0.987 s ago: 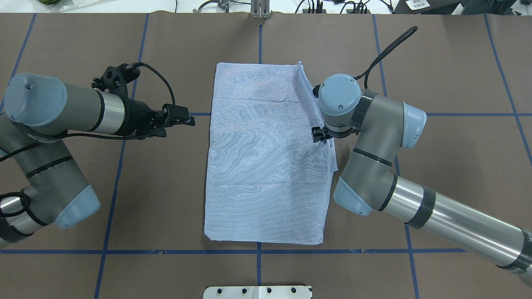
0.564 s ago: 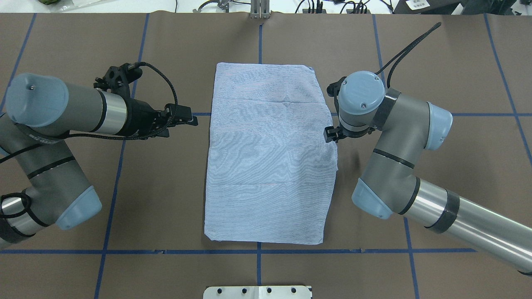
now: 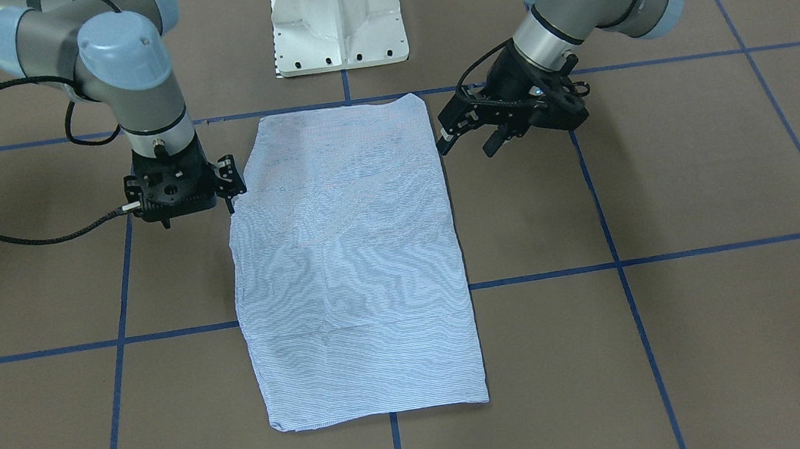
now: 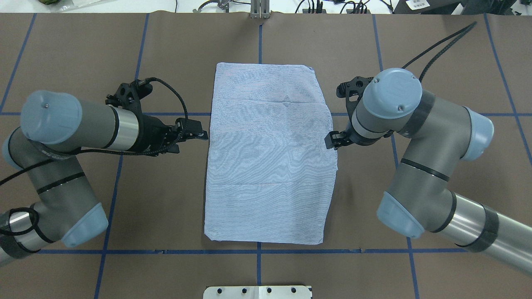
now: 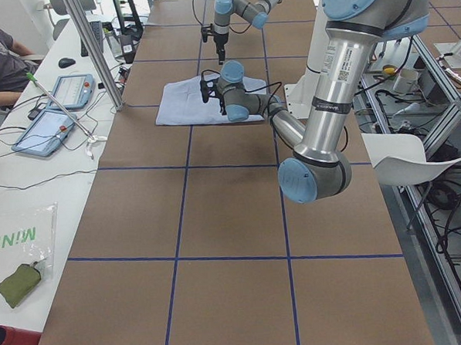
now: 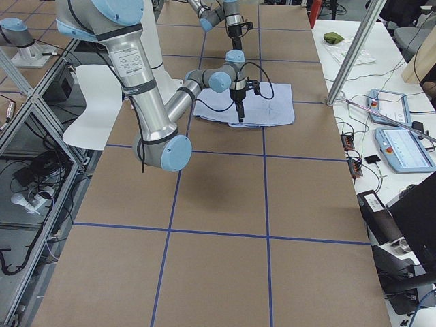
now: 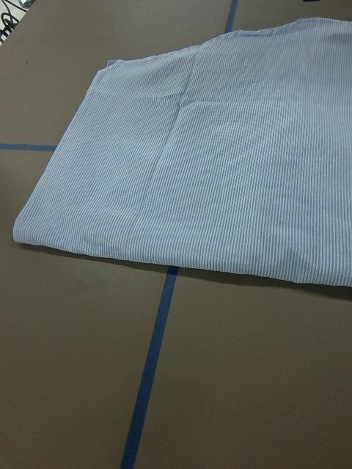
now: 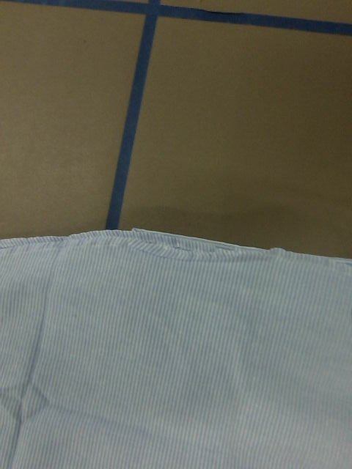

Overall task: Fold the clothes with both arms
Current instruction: 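Move the right gripper to the shirt's side edge while the left arm swings nearer, then lower both grippers onto the shirt's edge nearest the robot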

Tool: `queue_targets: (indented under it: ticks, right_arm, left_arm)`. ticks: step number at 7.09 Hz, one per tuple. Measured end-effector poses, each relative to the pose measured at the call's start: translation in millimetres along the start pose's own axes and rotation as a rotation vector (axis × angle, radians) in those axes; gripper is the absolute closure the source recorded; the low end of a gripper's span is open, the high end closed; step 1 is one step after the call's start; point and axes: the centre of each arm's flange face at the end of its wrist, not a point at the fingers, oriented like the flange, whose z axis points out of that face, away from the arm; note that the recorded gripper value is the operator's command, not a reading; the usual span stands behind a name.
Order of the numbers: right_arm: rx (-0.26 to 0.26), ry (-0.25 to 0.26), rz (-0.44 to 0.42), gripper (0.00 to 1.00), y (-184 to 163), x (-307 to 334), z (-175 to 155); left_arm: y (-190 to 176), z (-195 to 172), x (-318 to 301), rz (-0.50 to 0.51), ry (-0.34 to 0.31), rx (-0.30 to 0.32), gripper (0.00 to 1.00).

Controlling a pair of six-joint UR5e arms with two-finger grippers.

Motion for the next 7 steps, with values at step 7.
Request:
queue_targets:
  ticks: [7]
  right_arm:
    - [-0.040, -0.155, 0.133, 0.00, 81.3, -36.9, -38.9]
  left_arm:
    - [150.8, 72.5, -5.1, -0.060, -0.266, -0.022, 0.26]
